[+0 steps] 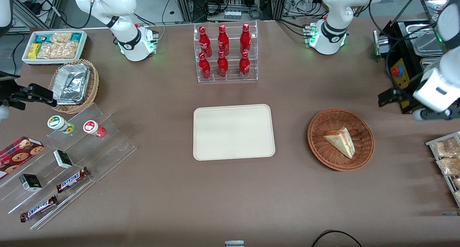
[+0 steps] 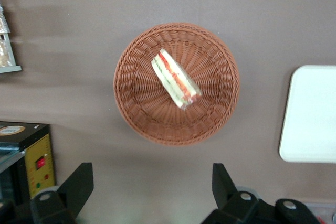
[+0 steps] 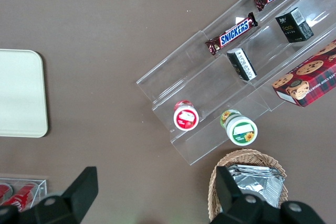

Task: Place sandwich from basket to tray
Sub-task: 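Move the left gripper over the wrapped sandwich in the wicker basket, then lower the left gripper and close it on the sandwich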

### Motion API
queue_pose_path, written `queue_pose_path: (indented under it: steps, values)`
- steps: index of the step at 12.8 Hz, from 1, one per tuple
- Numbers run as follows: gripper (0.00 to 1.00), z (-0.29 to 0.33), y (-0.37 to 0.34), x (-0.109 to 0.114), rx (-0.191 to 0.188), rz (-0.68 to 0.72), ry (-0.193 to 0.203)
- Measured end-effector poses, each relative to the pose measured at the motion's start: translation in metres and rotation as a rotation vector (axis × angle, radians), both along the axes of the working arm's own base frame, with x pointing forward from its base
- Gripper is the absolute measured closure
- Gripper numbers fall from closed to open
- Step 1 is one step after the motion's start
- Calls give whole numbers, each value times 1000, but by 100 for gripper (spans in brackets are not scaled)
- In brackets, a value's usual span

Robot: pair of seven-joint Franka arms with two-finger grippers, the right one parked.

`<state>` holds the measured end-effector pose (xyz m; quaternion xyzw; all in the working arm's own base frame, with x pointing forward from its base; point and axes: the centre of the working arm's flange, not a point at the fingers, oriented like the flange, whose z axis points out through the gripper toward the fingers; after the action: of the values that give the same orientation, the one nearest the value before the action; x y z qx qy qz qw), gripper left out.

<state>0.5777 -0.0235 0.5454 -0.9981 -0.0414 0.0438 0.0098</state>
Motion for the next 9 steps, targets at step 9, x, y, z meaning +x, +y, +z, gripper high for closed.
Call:
queue_pose_path:
  steps: [9]
  values:
    - [0, -129, -25, 31, 19, 343, -24]
